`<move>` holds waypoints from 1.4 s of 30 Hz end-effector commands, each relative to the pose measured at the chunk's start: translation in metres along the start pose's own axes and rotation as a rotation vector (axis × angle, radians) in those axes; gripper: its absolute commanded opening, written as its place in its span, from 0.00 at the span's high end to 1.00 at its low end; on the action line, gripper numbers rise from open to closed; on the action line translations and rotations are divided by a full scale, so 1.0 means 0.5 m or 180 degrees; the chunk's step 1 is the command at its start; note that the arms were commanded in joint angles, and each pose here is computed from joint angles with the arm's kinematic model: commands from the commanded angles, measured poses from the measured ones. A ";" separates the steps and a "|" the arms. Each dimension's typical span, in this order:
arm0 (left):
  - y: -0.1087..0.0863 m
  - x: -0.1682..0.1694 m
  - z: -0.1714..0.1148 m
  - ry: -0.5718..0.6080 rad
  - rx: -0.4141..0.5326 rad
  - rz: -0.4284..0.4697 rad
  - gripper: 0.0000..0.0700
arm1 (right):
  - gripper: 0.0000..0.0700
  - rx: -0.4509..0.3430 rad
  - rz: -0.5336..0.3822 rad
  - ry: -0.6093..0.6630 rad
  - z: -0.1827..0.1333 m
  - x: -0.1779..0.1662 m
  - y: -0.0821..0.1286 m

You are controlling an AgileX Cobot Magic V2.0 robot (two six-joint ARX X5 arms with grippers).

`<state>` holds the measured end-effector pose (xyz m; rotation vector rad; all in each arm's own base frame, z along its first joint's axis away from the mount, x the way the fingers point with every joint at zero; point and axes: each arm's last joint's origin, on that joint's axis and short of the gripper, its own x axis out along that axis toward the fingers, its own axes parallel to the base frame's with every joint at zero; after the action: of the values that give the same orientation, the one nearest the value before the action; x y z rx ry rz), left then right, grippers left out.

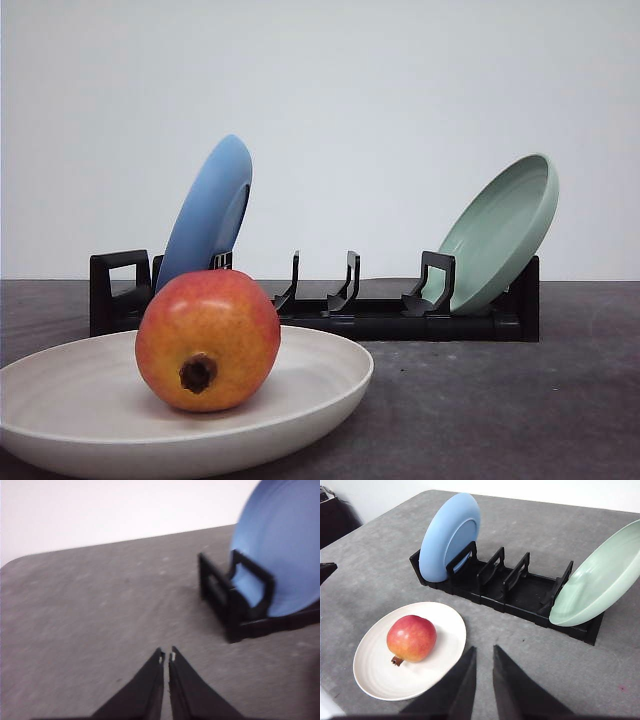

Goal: Place pomegranate in white plate

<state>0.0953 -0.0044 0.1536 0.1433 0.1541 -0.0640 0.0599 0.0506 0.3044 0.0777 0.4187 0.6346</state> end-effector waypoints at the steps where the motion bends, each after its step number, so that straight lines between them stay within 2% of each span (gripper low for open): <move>1: 0.002 0.002 -0.007 0.0048 -0.0013 0.0109 1.00 | 0.92 0.0013 0.0024 -0.0038 0.005 -0.001 0.002; 8: 0.009 0.001 -0.011 0.0117 -0.0037 0.0297 1.00 | 0.92 0.0013 0.0024 -0.0038 0.005 -0.001 0.002; 13: 0.010 0.001 -0.011 0.0106 -0.0297 0.0320 1.00 | 0.92 0.0013 0.0024 -0.0038 0.005 -0.001 0.002; 21: 0.011 0.001 -0.011 0.0101 -0.0380 0.0330 1.00 | 0.92 0.0013 0.0024 -0.0038 0.005 -0.001 0.002; 27: 0.011 0.001 -0.010 0.0083 -0.0648 0.0334 1.00 | 0.92 0.0013 0.0024 -0.0038 0.005 -0.001 0.002; 42: 0.011 0.001 -0.010 0.0081 -0.0666 0.0335 1.00 | 0.92 0.0013 0.0024 -0.0038 0.005 -0.001 0.002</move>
<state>0.0953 0.0013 0.1528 -0.0494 0.1650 0.0513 0.0599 0.0506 0.3044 0.0777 0.4187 0.6344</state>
